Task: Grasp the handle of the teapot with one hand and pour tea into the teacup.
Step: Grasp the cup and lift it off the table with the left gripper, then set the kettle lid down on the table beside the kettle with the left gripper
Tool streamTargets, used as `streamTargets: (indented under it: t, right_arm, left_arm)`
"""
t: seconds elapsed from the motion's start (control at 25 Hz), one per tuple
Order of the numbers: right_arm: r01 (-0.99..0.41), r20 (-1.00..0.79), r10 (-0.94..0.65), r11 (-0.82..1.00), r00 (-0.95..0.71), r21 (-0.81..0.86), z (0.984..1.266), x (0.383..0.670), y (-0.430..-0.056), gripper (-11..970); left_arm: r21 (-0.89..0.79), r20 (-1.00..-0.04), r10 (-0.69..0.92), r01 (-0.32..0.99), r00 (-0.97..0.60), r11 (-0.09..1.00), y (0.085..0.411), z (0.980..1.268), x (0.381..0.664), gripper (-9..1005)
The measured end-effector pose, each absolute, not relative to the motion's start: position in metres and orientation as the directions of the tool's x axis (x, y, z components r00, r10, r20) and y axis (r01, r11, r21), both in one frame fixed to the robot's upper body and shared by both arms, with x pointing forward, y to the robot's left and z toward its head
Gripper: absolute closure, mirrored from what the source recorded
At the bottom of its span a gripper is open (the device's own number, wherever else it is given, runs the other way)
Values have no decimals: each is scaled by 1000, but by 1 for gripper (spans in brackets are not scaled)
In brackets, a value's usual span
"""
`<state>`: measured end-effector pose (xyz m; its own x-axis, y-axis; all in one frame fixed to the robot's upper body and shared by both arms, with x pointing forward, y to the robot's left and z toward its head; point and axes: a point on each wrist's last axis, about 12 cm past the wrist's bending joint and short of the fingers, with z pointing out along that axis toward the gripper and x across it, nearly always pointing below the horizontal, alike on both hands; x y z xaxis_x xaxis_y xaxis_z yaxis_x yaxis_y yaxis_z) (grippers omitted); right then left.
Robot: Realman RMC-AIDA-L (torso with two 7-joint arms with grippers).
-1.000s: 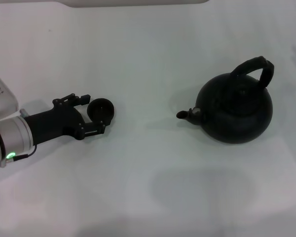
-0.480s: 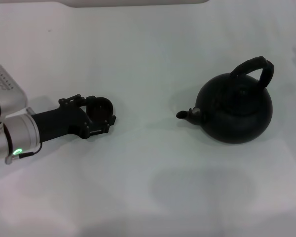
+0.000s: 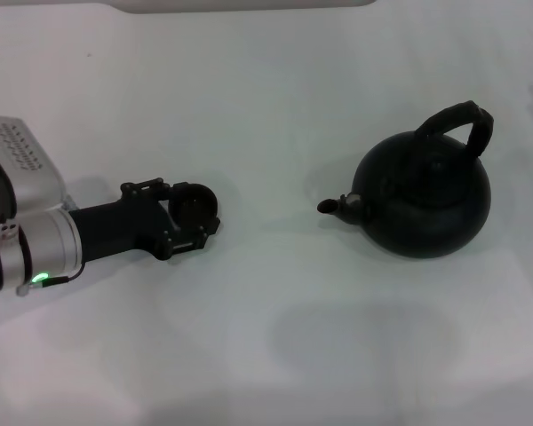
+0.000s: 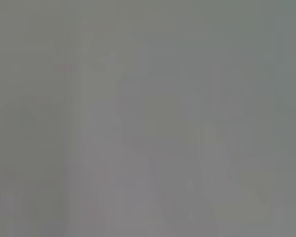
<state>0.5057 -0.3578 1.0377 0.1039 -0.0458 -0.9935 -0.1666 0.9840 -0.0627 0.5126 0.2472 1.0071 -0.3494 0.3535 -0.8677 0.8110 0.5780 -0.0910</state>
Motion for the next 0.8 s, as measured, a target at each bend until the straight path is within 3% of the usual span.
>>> streamTargets:
  t: [0.52,0.8]
  right_arm:
    - [-170,-993,-52,983,102,-69,1036,502,-358,148]
    - [-176,-995,-52,982,87,-67,1033,499,-357,148]
  left_arm:
    - [-19,-881,423,911,-210,413,219,1020,506,297]
    - [13,-888,428,921,-169,390,212,1029,516,297]
